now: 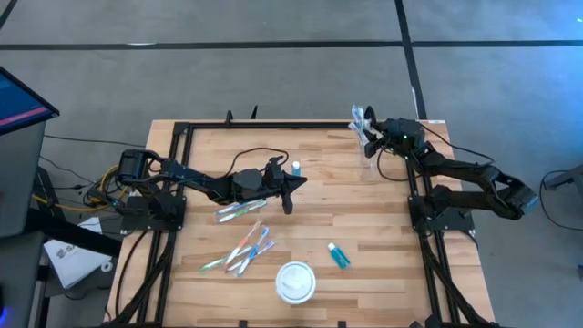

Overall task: Pick & Place toothbrushing station
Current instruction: Put the orange toothbrush into the transparent organizer, then put the blue mouthwash into the transparent organizer

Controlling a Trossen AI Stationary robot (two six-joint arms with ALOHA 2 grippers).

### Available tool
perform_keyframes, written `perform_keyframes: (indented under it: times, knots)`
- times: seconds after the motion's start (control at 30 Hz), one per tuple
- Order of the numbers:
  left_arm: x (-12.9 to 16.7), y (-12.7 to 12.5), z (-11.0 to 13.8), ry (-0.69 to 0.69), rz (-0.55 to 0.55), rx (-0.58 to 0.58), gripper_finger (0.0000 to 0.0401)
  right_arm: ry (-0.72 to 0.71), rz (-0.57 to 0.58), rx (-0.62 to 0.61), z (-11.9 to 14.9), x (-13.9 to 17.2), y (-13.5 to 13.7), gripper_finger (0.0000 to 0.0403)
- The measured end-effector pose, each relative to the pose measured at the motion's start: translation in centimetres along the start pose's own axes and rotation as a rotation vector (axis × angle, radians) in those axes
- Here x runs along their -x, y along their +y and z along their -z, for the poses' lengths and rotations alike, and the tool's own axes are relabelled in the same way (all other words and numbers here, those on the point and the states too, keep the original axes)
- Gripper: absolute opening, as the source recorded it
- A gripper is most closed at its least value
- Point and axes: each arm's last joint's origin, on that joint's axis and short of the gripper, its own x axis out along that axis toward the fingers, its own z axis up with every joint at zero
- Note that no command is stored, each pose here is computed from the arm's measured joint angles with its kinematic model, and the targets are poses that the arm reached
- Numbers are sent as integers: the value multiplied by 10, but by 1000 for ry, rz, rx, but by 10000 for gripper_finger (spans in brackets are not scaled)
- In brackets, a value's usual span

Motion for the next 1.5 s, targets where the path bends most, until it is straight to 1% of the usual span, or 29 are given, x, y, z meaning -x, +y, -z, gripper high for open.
perform_keyframes:
  times: [0.13, 0.27, 0.47, 0.7, 0.8, 0.9, 1.1, 1.5]
  knots:
    - [0, 0, 0, 3, -1, -1, 0, -27, 1, 2, -4, 3, 0, 193]
    - [0, 0, 0, 5, -1, -2, 0, -71, -2, 6, -11, 10, 1, 191]
    - [0, 0, 1, 9, -2, -2, 0, -97, -42, 18, -17, 22, 9, 185]
    - [0, 1, 4, 37, -7, -12, 0, -150, -102, 34, -25, 38, 20, 189]
    - [0, 1, 5, 52, -10, -16, 0, -143, -173, 44, -25, 44, 27, 186]
    - [0, 1, 5, 52, -10, -16, 0, -102, -251, 29, -21, 49, 35, 180]
    - [0, 1, 5, 51, -10, -16, 0, 35, -443, -10, -10, 59, 54, 168]
    - [0, 1, 5, 51, -11, -16, 0, 211, -715, -46, 6, 79, 97, 136]
